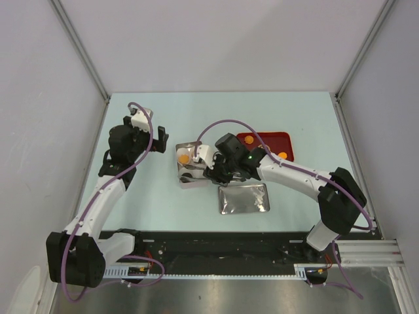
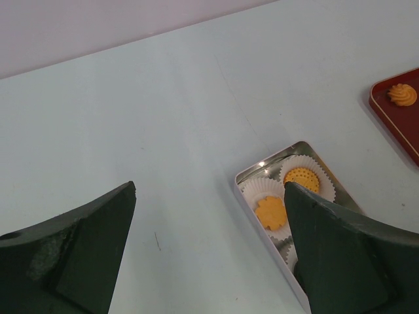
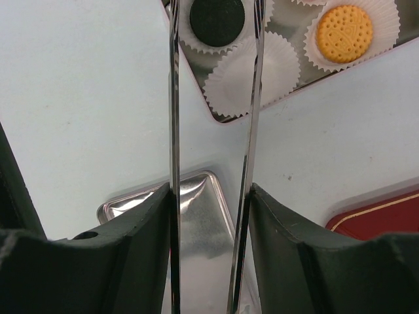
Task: Pack the cookies
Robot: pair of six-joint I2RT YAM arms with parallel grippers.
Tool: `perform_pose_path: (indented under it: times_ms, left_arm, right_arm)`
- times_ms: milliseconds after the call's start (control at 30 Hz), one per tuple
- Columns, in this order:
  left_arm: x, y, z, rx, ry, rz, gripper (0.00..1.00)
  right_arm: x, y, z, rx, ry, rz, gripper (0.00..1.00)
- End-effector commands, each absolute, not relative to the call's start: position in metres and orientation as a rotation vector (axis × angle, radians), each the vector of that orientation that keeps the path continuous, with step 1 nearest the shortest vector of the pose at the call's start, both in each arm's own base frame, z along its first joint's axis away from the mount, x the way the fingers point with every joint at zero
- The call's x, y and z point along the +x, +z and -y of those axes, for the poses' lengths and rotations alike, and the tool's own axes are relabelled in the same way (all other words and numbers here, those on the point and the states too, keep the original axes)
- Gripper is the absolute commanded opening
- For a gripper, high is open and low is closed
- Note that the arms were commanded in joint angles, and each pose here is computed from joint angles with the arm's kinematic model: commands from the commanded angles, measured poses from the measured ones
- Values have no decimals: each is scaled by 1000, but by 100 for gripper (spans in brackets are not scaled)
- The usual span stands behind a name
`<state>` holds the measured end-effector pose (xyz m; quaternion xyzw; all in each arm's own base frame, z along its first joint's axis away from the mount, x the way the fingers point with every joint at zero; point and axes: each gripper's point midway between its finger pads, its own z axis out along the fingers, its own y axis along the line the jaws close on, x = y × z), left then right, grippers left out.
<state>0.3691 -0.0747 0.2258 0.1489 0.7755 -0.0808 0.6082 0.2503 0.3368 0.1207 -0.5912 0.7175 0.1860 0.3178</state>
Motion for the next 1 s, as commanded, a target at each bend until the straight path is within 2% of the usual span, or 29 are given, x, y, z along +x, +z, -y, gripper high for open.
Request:
perform_pose_path:
  times_ms: [0, 500, 967]
  left_arm:
    - [371, 237, 77, 368, -181, -1754, 100]
    - [371, 238, 78, 369, -185, -1752, 100]
    - [370, 239, 79, 370, -190, -1749, 100]
  right_arm:
    - [260, 155, -354, -1508, 506, -1783, 52]
    - [277, 213, -330, -1364, 468, -1720, 50]
    - [327, 229, -223, -1063, 364, -1890, 49]
